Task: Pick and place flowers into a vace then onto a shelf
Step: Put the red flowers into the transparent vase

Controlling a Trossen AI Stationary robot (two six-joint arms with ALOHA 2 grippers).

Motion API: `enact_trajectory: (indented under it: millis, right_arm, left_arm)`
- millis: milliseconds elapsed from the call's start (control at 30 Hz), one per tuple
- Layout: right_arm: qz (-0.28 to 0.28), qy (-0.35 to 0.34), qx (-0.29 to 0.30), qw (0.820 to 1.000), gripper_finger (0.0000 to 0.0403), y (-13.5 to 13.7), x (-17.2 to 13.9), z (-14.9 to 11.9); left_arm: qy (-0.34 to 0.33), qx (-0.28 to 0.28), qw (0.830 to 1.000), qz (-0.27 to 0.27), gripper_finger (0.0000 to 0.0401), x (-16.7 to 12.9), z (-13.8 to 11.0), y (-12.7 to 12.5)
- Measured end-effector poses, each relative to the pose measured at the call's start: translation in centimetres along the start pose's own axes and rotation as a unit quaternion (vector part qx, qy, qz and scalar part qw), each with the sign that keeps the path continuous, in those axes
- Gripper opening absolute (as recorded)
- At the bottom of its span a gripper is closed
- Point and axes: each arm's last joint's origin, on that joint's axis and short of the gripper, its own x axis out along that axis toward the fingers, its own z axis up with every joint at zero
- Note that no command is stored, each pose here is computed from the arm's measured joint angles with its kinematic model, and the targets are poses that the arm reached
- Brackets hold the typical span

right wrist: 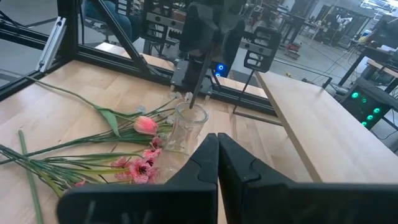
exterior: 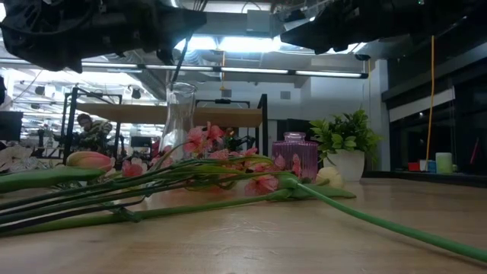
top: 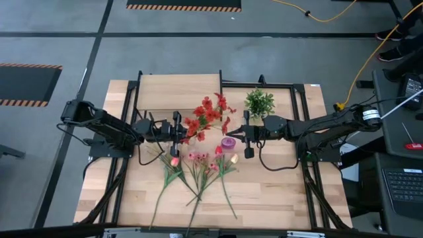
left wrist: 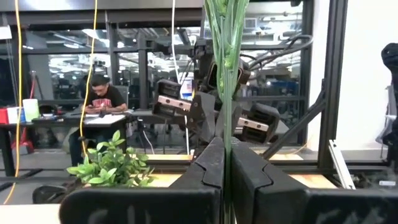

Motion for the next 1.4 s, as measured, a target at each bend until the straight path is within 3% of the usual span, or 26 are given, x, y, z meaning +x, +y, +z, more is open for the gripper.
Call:
enact_trajectory:
  millis: [533, 867, 1400]
  right_arm:
    - [0.000, 0.000, 0.000, 1.000, 0.0002, 0.0, 0.0, 0.0]
    - [0.000, 0.000, 0.000, 1.000, 0.0002, 0.0, 0.0, 0.0]
    - [0.000, 0.000, 0.000, 1.000, 0.0002, 0.0, 0.0, 0.0]
  left_arm:
    - [0.035, 0.007, 0.999, 0.003, 0.0008, 0.0, -0.8, 0.0]
    - [0.074, 0.013, 0.997, 0.024, 0.0007, 0.3, -2.9, 0.1]
    - [0.054, 0.018, 0.998, 0.004, 0.0013, 0.5, -3.9, -0.1]
